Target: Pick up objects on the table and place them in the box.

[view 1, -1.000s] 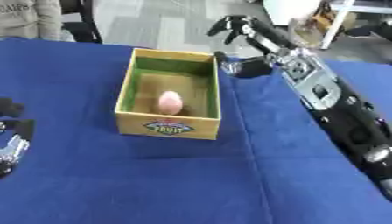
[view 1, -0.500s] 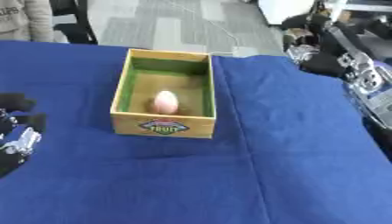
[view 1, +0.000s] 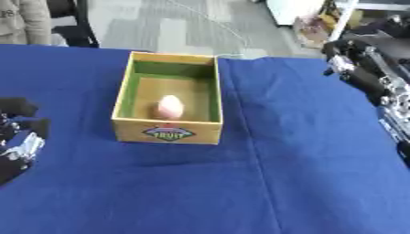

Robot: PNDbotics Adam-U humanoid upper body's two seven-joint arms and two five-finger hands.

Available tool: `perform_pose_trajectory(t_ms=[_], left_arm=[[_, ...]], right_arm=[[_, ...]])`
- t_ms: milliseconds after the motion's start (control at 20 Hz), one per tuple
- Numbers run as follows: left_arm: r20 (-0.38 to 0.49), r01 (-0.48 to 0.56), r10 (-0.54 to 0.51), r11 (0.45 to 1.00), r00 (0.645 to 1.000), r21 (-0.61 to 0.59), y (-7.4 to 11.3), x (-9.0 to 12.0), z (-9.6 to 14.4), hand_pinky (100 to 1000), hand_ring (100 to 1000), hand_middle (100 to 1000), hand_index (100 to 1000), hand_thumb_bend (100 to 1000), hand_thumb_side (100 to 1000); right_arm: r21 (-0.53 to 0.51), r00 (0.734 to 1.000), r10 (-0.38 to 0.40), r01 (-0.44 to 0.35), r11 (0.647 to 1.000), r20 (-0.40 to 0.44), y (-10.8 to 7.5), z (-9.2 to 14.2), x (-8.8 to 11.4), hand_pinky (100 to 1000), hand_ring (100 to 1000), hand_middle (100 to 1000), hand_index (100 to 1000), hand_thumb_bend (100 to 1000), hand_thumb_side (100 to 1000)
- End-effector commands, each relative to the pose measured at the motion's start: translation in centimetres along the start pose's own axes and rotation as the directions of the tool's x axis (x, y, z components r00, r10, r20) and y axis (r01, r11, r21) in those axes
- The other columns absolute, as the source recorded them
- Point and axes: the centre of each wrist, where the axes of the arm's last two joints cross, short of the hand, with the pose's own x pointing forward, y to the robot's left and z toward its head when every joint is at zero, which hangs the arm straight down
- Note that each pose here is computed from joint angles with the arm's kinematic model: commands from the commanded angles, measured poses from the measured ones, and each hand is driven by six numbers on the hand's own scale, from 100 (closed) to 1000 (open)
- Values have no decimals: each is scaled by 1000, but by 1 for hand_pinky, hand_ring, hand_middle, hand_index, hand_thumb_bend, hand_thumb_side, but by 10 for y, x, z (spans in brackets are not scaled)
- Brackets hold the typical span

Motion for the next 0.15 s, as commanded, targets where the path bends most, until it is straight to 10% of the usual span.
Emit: perform_pose_trajectory(t_ms=[50, 150], left_arm=[[15, 18, -18, 1000, 1000, 9, 5, 5, -1, 637, 757, 532, 693, 372, 100], [14, 17, -18, 1000, 1000, 10, 5, 5, -1, 637, 757, 532, 693, 373, 100]], right_arm=[[-30, 1000, 6, -6, 1000, 7, -10, -2, 4, 568, 870, 673, 729, 100, 457], [-34, 1000, 0, 0, 999, -4, -9, 0, 1, 568, 869, 671, 727, 100, 467]])
